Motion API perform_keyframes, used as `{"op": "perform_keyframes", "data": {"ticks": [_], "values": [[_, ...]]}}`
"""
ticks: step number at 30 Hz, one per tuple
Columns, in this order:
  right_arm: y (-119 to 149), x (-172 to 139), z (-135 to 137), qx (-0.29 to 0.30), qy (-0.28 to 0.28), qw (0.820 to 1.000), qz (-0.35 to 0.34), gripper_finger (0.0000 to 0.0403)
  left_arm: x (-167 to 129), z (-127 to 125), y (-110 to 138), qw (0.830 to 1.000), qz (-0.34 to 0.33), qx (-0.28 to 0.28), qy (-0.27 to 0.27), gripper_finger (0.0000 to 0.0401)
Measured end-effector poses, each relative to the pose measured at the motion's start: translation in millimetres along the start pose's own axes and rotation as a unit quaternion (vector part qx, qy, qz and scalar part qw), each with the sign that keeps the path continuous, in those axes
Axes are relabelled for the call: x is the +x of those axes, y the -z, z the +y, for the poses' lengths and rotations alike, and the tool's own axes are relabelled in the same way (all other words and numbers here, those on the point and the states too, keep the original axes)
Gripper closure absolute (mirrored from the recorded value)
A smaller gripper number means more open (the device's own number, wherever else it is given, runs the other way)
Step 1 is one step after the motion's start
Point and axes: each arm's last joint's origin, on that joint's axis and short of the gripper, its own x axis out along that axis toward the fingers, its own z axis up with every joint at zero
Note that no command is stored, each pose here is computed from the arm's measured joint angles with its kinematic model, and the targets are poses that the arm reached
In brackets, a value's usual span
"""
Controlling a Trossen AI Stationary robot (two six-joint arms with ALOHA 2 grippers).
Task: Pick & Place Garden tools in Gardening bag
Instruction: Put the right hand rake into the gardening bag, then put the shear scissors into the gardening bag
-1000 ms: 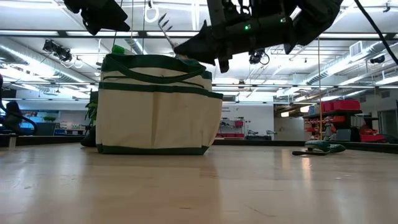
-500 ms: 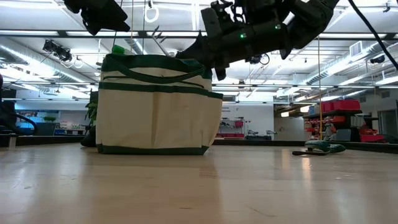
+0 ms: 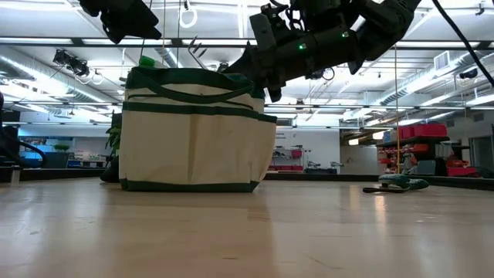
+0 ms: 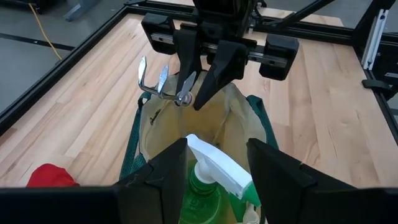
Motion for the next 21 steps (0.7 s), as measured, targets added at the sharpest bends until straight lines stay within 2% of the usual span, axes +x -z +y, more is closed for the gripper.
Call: {"op": "perform_keyframes", "data": {"ticks": [8, 16, 21], "values": [[0.0, 0.0, 0.0, 0.000, 0.000, 1.000, 0.000, 0.0319, 0.0, 0.0, 0.0, 1.000, 0.000, 0.000, 0.000, 0.0227], [0.2, 0.0, 0.0, -0.004, 0.000, 1.000, 0.001, 0.0254, 0.0, 0.1, 0.0, 1.000, 0.000, 0.000, 0.000, 0.0227], [0.3, 0.0, 0.2, -0.005, 0.000, 1.000, 0.001, 0.0234, 0.0, 0.0, 0.0, 1.000, 0.000, 0.000, 0.000, 0.0227]]}}
